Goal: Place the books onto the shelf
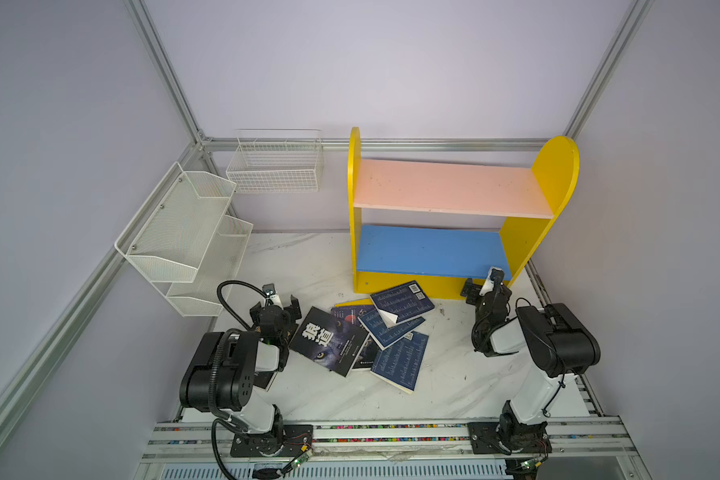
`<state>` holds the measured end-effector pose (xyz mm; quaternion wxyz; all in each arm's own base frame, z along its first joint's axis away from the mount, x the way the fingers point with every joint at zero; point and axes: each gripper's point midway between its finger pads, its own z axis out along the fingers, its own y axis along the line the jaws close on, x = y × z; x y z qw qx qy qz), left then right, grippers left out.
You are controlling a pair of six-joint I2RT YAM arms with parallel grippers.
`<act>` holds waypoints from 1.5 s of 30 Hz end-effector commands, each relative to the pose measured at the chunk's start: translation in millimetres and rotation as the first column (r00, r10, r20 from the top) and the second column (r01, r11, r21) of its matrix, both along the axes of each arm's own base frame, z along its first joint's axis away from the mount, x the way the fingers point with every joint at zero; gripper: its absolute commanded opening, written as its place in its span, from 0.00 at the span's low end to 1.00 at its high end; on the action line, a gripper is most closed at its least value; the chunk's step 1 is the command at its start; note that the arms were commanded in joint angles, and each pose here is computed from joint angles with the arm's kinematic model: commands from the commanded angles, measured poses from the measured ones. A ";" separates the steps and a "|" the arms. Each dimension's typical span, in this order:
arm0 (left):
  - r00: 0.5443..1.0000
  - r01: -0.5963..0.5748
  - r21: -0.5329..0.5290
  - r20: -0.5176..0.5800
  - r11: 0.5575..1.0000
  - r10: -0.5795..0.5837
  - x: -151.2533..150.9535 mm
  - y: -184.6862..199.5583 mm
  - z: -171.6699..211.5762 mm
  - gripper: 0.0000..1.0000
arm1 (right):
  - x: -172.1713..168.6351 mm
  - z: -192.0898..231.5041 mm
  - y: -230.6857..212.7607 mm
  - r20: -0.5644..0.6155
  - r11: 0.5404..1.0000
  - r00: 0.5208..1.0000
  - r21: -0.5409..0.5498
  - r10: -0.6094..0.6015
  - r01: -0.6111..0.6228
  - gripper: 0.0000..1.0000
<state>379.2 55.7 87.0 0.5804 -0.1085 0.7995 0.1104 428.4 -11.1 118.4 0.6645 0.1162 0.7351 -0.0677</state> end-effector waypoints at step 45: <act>0.950 0.290 -0.182 0.177 0.940 -0.259 11.3 -67.9 182.1 1.00 | -22.8 126.5 33.6 -0.075 0.922 0.985 0.368 0.158 -0.120 0.97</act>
